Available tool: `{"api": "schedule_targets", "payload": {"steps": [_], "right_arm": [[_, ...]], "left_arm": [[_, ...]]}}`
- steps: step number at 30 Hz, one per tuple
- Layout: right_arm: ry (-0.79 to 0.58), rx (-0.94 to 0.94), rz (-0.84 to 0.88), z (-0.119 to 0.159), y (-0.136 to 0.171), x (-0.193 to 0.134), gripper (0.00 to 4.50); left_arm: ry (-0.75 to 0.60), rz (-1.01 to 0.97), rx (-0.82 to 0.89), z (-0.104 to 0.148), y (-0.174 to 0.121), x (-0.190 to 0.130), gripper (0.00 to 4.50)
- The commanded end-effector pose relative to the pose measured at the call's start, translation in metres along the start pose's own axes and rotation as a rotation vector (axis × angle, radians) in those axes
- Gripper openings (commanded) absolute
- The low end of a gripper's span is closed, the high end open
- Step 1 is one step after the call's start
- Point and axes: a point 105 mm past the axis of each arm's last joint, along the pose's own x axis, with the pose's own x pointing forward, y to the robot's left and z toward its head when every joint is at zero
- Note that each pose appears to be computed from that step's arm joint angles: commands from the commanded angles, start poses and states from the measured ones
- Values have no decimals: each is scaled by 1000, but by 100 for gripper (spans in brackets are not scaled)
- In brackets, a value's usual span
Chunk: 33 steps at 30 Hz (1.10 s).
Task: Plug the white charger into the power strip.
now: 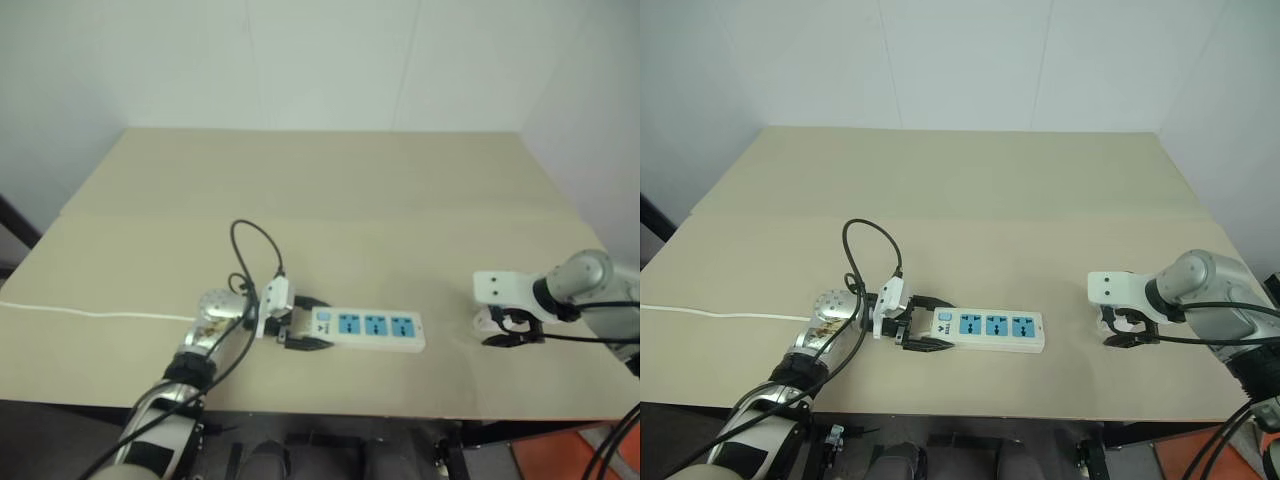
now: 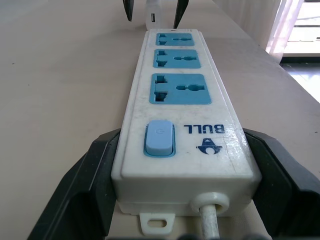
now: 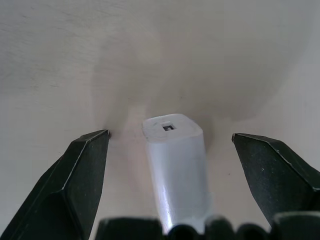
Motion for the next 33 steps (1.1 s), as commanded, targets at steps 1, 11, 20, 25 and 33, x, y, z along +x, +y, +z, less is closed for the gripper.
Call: {"api": "schedule_targets", "payload": {"steps": [1, 11, 20, 25, 33], "right_arm": [[22, -32, 11, -5, -2, 1, 450], [14, -78, 62, -2, -5, 11, 450], [32, -102, 151, -3, 4, 20, 278], [45, -92, 152, -8, 3, 22, 129], [10, -90, 81, 0, -6, 15, 118]], "left_arm": [[11, -13, -2, -3, -5, 4, 327], [18, -4, -3, -4, -7, 1, 327], [27, 5, -4, -5, -7, 0, 327], [33, 13, -5, -6, -7, -2, 327], [42, 11, -9, -8, -7, -2, 327]]}}
